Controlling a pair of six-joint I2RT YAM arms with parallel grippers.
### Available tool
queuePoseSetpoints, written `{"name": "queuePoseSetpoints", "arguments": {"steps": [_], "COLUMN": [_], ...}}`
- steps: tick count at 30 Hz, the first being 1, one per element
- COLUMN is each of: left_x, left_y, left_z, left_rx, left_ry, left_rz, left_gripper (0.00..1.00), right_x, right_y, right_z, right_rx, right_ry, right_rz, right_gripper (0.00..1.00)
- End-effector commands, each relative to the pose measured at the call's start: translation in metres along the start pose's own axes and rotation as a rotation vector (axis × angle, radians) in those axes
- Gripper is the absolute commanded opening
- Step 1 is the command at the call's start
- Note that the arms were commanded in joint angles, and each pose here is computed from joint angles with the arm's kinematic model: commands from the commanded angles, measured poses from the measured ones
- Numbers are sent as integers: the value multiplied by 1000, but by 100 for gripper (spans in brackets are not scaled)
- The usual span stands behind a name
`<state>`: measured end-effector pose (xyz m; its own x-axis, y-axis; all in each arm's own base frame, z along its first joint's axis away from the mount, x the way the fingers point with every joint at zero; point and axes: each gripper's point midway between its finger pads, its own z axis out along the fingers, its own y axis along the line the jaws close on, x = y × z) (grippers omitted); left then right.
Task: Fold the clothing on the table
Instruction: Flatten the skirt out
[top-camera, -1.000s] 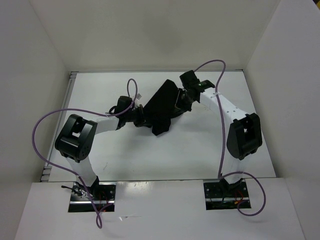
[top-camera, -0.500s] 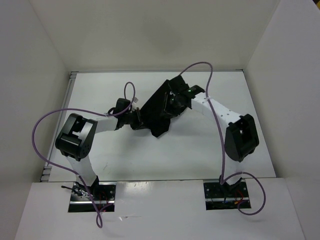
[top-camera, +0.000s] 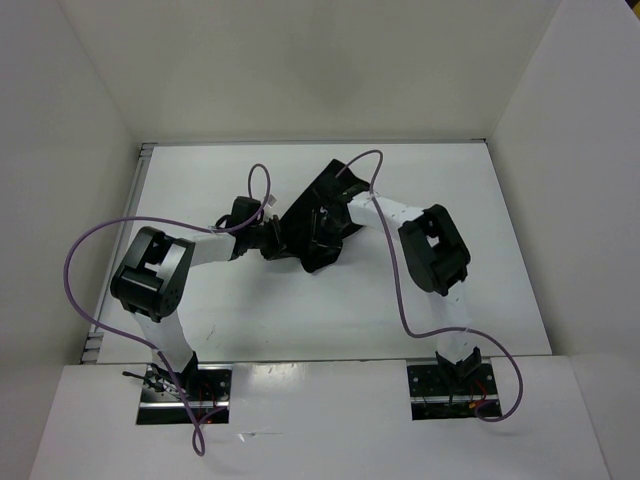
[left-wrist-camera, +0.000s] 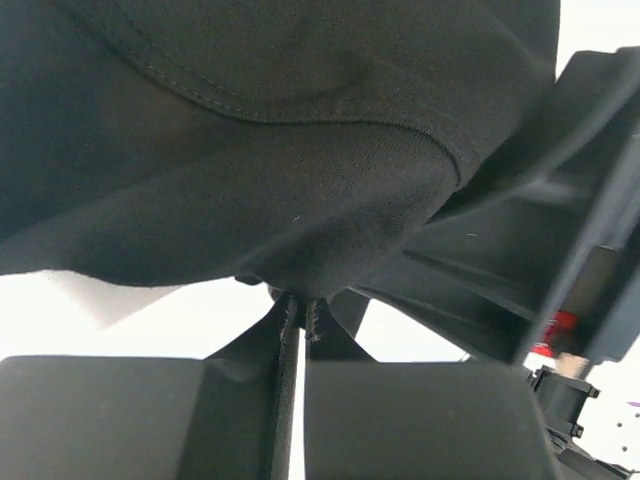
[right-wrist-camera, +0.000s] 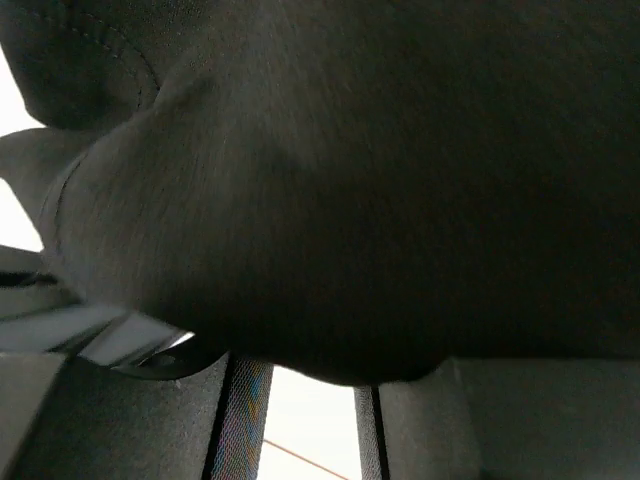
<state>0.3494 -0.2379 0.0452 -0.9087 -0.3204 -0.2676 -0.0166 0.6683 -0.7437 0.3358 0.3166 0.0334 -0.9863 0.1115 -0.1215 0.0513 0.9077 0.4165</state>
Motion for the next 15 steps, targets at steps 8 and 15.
{"name": "queuePoseSetpoints", "arguments": {"steps": [8, 15], "left_x": [3, 5], "left_y": [3, 6], "left_z": [3, 5], "left_rx": [8, 3], "left_ry": [15, 21], "left_rz": [26, 22], "left_gripper": [0, 0], "right_x": [0, -30], "right_y": [21, 46], "right_z": [17, -67], "right_rx": [-39, -40], "right_ry": [-2, -200], "right_rz": [-73, -118], "right_gripper": [0, 0]}}
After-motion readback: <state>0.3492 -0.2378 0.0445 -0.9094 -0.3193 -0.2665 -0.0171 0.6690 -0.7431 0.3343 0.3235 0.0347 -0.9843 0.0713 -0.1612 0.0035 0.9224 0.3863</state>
